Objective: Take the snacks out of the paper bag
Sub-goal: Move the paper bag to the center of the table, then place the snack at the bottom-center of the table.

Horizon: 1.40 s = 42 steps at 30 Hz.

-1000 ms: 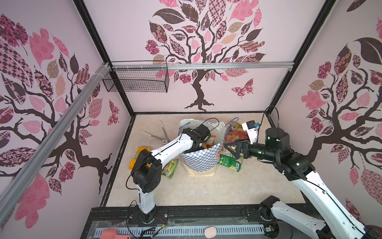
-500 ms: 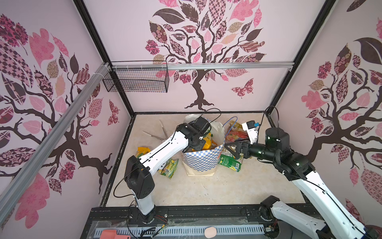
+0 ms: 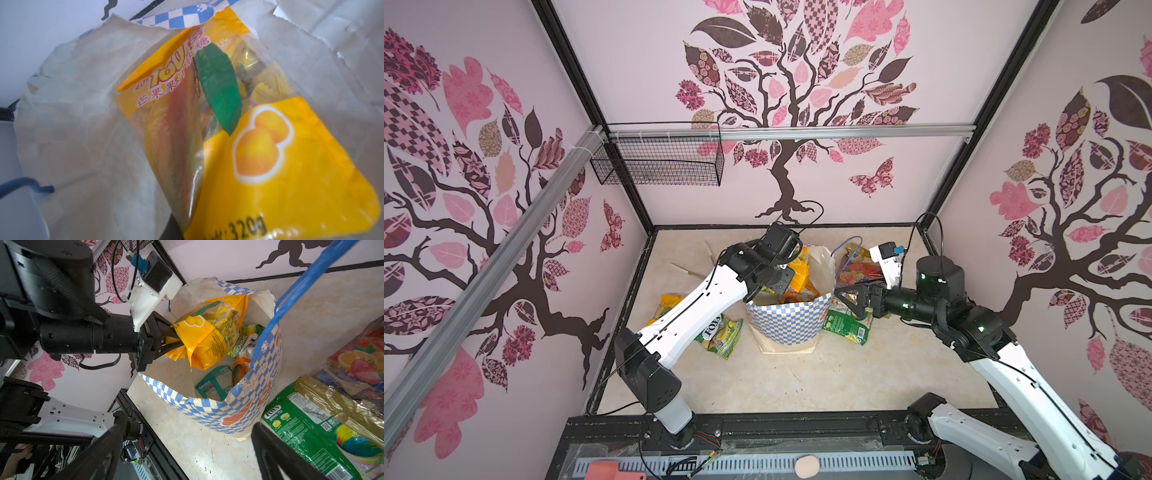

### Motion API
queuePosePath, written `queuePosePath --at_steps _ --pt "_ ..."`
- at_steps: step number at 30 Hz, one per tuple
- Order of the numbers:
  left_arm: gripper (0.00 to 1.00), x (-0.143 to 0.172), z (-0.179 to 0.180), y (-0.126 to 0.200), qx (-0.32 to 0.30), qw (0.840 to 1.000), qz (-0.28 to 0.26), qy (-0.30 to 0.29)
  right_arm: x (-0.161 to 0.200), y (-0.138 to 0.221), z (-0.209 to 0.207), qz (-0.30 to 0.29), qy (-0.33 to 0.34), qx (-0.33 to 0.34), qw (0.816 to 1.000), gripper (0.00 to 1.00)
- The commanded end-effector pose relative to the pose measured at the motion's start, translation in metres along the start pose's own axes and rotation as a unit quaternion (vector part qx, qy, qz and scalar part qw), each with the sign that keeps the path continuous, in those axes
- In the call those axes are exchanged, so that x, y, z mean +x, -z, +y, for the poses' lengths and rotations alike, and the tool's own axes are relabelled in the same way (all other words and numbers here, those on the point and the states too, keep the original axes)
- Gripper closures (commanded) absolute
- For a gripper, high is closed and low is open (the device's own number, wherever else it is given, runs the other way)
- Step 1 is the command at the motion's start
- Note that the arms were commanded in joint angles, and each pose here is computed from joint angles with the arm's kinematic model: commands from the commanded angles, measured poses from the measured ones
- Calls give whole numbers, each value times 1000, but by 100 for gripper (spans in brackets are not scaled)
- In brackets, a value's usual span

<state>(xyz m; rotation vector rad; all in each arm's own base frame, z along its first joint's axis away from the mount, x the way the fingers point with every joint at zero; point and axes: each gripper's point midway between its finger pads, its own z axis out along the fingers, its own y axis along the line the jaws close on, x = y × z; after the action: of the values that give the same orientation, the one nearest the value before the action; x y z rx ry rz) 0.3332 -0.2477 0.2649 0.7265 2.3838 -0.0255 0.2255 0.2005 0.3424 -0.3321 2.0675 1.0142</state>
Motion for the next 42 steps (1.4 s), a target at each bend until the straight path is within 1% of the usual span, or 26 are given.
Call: queuePosePath --at_steps 1,10,15,21,25,28,30,34,36,38,42 --pt "100 -55 10 50 3 992 -124 23 0 -1 4 1 0 -10 1000 0" --pt "100 -79 12 96 30 980 -196 33 0 -1 5 1 -1 -11 1000 1" --pt "100 -87 17 131 41 970 -236 42 -2 -1 4 -3 -2 -9 1000 0" --pt "100 -93 18 190 84 948 -302 55 -3 -1 2 -6 -2 -5 1000 0" --pt "100 -88 20 227 111 931 -341 63 -3 -3 1 -8 -4 -6 1000 0" --pt "100 -76 25 246 115 926 -353 73 -3 -3 2 -8 -7 -7 1000 1" --pt "100 -64 34 256 101 922 -364 84 -3 -3 2 -10 -8 -7 1000 1" --pt "100 -30 64 264 39 918 -376 119 -1 -3 0 -9 -12 -6 1000 0" --pt "100 -11 80 263 2 916 -375 144 2 -4 -1 -7 -13 -6 1000 1" --pt "100 13 98 256 -40 911 -365 187 5 -5 -3 -4 -16 -4 1000 0" --pt "100 57 112 229 -81 908 -330 245 11 -6 -8 1 -19 1 1000 1"
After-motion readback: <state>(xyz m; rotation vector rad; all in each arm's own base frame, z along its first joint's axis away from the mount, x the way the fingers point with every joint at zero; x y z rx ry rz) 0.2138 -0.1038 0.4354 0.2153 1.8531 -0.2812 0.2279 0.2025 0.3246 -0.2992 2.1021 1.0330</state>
